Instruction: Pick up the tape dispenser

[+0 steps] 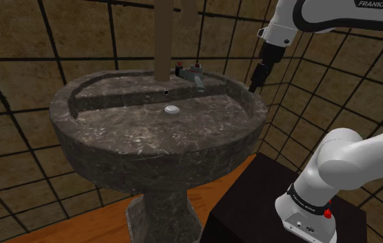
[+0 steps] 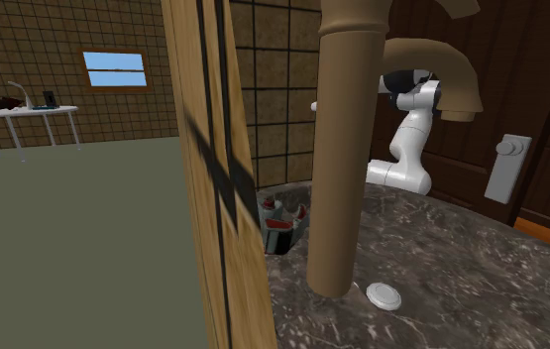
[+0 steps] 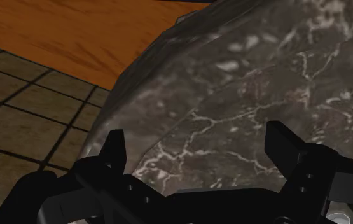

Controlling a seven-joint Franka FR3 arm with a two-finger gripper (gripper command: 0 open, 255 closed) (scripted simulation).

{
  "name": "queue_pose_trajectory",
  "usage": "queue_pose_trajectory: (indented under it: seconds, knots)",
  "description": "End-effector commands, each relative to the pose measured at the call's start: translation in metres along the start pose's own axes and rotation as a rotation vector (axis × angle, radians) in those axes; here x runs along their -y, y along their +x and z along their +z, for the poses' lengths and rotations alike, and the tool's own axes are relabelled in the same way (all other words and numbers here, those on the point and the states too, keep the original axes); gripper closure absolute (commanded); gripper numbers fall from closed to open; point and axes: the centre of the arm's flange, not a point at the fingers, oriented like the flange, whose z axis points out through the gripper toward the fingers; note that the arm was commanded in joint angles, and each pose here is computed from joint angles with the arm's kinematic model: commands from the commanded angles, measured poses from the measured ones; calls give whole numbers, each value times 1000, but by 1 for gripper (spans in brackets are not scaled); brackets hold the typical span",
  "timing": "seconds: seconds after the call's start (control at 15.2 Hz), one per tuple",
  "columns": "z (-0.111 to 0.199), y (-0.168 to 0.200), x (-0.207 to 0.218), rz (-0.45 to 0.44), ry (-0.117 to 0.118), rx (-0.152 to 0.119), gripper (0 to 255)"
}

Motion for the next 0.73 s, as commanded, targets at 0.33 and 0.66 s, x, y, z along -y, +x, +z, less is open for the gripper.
queue_pose_trajectory:
  seconds: [0.33,0.66]
  knots:
    - [1,62,24,51,-36,-10,0]
    - [3,125,45,101,-72,-20,0]
